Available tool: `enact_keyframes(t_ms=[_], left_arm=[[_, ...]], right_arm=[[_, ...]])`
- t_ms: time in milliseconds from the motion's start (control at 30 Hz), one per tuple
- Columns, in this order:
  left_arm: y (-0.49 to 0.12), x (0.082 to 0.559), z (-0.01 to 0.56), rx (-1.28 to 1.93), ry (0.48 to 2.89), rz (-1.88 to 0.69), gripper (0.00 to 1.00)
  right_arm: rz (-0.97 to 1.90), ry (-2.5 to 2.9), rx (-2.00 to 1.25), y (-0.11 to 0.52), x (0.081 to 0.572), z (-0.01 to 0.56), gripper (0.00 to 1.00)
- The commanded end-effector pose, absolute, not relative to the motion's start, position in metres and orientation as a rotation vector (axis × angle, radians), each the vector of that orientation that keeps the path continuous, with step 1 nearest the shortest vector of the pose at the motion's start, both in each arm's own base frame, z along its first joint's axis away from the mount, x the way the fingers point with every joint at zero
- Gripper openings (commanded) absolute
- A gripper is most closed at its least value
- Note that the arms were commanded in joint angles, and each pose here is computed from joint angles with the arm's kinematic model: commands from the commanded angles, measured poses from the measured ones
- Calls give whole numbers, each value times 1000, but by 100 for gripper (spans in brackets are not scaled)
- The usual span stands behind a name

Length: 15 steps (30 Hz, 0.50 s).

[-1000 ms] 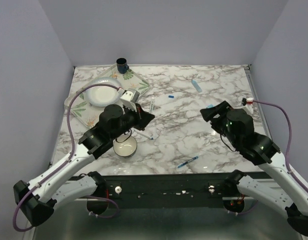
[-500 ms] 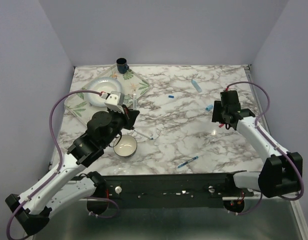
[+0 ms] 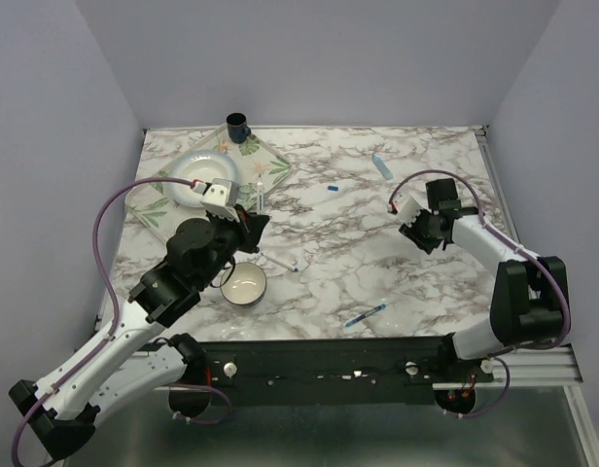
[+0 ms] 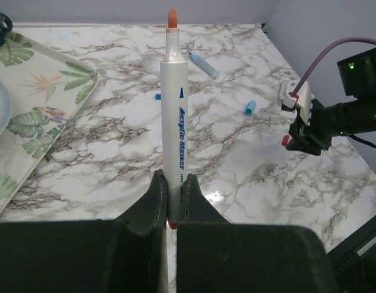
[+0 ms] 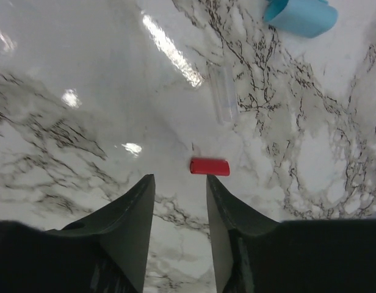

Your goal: Insert the pens into the pen caps

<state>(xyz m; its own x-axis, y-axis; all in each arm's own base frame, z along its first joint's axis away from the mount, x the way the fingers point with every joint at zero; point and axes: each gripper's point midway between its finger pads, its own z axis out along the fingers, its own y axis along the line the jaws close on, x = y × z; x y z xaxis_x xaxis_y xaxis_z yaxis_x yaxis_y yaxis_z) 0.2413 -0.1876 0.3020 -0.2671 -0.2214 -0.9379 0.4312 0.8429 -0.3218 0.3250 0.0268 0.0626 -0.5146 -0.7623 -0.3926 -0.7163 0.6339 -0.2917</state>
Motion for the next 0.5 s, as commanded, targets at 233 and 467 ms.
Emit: enact_keyframes(t_ms=[233, 467], left_arm=[[-175, 245, 307, 121, 1706, -577, 0], [-174, 250, 303, 109, 1716, -555, 0]], right_arm=[[-146, 2214, -1562, -5, 341, 46, 41], [-160, 2166, -1604, -9, 353, 46, 43]])
